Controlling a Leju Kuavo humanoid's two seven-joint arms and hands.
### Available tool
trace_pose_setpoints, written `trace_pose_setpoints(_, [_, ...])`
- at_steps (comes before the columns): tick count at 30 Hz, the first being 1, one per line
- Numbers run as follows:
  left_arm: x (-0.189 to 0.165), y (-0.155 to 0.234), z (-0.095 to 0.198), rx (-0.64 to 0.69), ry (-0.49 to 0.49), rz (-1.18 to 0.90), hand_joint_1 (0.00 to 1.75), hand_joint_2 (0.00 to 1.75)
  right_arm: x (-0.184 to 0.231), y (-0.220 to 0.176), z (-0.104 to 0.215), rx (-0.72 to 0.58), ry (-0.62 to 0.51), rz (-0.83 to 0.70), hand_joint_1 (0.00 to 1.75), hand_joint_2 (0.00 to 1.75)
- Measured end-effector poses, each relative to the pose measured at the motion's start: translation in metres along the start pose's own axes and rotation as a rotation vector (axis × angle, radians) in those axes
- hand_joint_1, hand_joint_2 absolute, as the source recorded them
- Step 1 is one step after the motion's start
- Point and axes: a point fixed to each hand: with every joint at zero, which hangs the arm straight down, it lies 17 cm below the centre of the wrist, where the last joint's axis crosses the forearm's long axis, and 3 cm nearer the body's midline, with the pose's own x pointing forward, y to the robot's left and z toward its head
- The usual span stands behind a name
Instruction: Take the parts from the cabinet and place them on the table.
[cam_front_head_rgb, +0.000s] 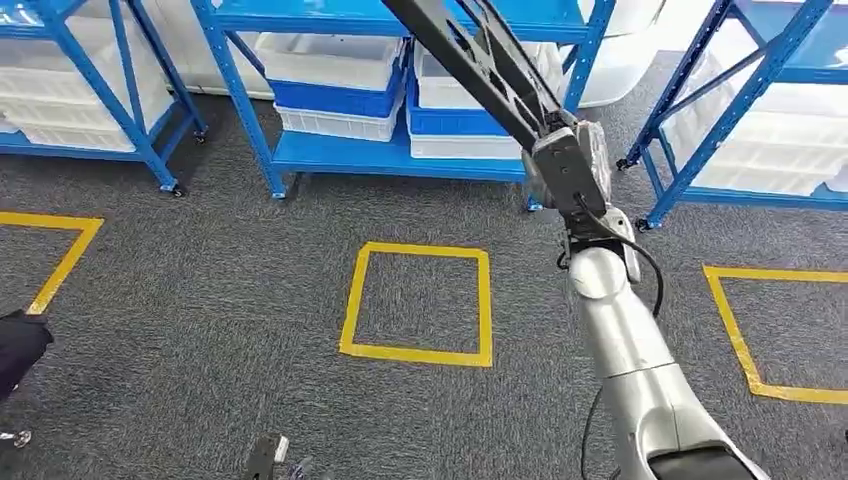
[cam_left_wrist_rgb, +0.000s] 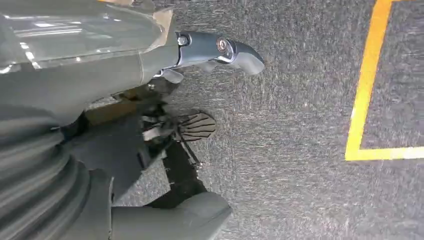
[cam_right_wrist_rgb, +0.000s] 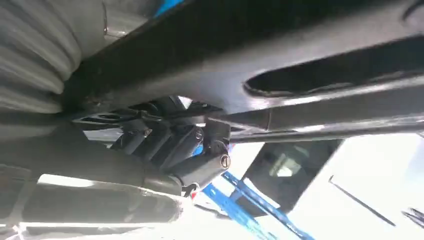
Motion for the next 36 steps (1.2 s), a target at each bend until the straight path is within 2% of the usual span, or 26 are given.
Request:
trace_pose_setpoints(10, [-0.003, 0.002, 0.002, 0.003, 0.005, 0.033, 0.00, 1.75, -0.025, -0.006, 0.016, 0.004, 0.036, 0.012, 1.75, 1.75])
trace_pose_setpoints(36, [-0.002, 0.013, 0.002, 0.026, -0.009, 0.043, 0.00, 1.75, -0.011, -0.003, 0.014, -0.010, 0.009, -0.002, 1.75, 1.75])
